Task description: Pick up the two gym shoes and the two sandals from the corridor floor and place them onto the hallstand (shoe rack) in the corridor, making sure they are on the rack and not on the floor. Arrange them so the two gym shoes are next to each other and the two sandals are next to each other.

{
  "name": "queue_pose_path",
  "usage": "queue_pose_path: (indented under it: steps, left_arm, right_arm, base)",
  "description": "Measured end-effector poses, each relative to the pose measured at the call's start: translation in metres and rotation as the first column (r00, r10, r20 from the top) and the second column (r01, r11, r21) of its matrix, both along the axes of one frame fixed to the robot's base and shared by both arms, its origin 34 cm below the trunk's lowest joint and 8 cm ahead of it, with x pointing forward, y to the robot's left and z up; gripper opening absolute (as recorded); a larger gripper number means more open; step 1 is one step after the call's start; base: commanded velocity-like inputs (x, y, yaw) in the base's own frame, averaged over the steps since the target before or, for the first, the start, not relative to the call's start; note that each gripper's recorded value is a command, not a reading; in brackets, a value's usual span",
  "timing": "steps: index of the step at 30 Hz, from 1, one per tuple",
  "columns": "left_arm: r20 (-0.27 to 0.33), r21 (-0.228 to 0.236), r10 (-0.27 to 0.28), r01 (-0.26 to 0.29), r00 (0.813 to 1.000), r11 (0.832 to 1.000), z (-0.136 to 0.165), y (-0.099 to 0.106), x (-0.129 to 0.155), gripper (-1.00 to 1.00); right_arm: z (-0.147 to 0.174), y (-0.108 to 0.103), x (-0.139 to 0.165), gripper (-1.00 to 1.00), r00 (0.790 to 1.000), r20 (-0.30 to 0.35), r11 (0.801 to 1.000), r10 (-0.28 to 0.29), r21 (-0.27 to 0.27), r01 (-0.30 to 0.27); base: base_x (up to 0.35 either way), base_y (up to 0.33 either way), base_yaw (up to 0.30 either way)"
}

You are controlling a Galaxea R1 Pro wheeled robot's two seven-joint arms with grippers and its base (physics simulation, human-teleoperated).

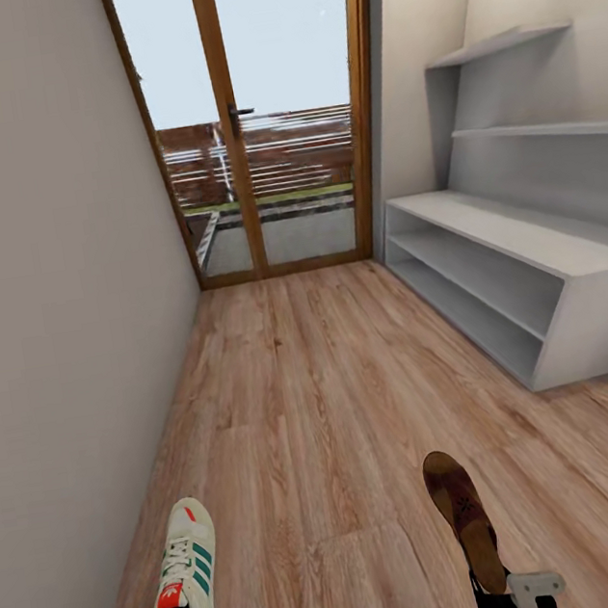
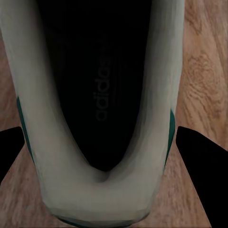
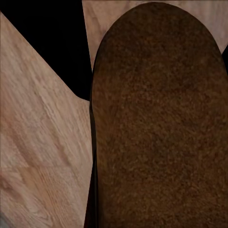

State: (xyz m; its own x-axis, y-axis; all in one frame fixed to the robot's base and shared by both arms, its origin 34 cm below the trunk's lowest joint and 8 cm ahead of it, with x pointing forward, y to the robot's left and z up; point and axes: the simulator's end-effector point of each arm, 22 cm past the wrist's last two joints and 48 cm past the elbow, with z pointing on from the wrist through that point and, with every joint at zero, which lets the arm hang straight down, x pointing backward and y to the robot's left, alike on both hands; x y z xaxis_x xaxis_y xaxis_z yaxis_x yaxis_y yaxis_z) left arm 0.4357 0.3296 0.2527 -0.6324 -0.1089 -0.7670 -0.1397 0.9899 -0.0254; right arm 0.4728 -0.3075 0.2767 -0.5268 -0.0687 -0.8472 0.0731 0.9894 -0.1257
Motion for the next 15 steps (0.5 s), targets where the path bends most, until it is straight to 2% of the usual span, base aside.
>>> queue_pose_path:
  steps: [15]
  left_arm:
    - [0.000,0.000,0.000,0.000,1.000,1.000,0.0000,0.0000,0.0000,-1.00]
  right_arm:
    - [0.0005,-0.0003,0.0005,-1.00,1.000,0.002,1.000,-0.002,0.000,0.002]
  base:
    - [0.340,0.000,0.000]
